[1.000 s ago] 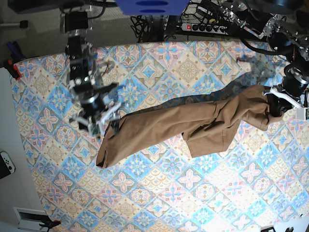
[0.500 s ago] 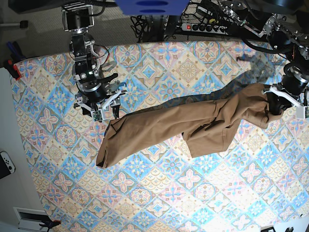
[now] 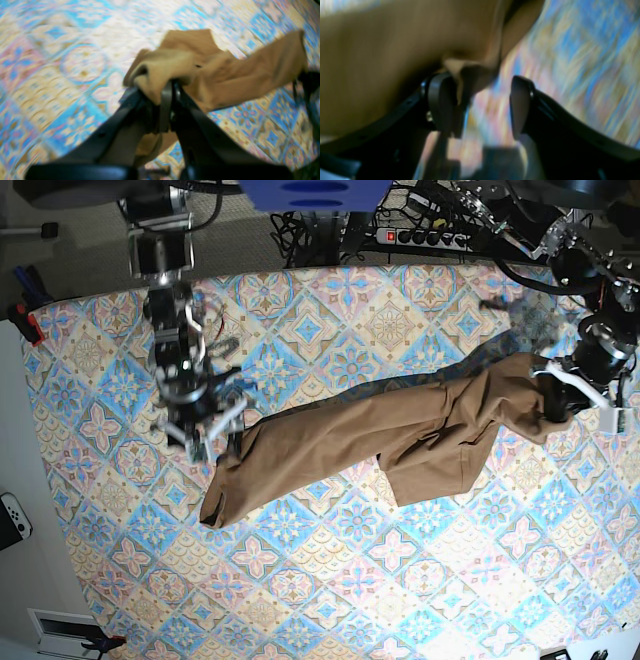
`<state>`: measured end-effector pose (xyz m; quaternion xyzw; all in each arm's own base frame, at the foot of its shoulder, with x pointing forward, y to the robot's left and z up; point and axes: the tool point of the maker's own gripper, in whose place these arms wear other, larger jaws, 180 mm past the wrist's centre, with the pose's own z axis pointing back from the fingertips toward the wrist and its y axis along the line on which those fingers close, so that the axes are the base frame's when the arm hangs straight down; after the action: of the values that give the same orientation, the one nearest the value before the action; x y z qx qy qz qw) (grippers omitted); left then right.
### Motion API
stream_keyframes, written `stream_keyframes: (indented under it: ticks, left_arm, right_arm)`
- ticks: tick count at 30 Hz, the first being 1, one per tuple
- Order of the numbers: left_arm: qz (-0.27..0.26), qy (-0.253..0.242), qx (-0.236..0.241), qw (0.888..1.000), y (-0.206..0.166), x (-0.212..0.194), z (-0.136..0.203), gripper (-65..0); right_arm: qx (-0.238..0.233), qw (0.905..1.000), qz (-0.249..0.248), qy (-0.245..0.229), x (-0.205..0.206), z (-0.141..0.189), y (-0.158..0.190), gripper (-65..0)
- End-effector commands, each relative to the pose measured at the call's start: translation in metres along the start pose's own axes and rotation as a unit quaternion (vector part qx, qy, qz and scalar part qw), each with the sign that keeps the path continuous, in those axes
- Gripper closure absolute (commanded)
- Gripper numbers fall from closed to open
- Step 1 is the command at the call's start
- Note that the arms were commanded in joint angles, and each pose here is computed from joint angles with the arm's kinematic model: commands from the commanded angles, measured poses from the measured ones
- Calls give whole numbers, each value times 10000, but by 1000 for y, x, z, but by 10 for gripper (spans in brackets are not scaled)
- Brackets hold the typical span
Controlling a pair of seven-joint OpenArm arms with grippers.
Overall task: Layout the t-shirt on the table in an organized manner, then fold the t-shirt properly
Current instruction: 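Release and regrasp the shirt with the right gripper, then lower the stretched shirt onto the table with both grippers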
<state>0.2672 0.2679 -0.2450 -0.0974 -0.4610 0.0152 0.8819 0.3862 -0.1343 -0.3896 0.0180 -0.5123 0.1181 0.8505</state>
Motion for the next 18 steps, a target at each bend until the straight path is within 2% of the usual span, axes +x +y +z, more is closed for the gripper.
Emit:
stream_keyframes:
  ticks: [1,3,7,13,18]
  left_arm:
    - [-151,-142,-36,9998,-3,11,2,0]
    - [-184,-117,-92,9997,-6,10,0,0]
    - [-191,-125,-116,9997,-8,11,-1,0]
    - [-181,-135,-110,9997,-7,12,-1,0]
    - [-182,-142,-110,9997,-7,12,-1,0]
  right_arm:
    - [-28,9993,17,-379,27,-2,-4,-354]
    - [24,9992,42,-408,31,-3,-3,-354]
    - [473,9979,160,-408,31,-2,13,-330]
    - [583,9980,144,-198,11,-1,19,-193]
    - [636,9978,137,-117,3,1,25,-33]
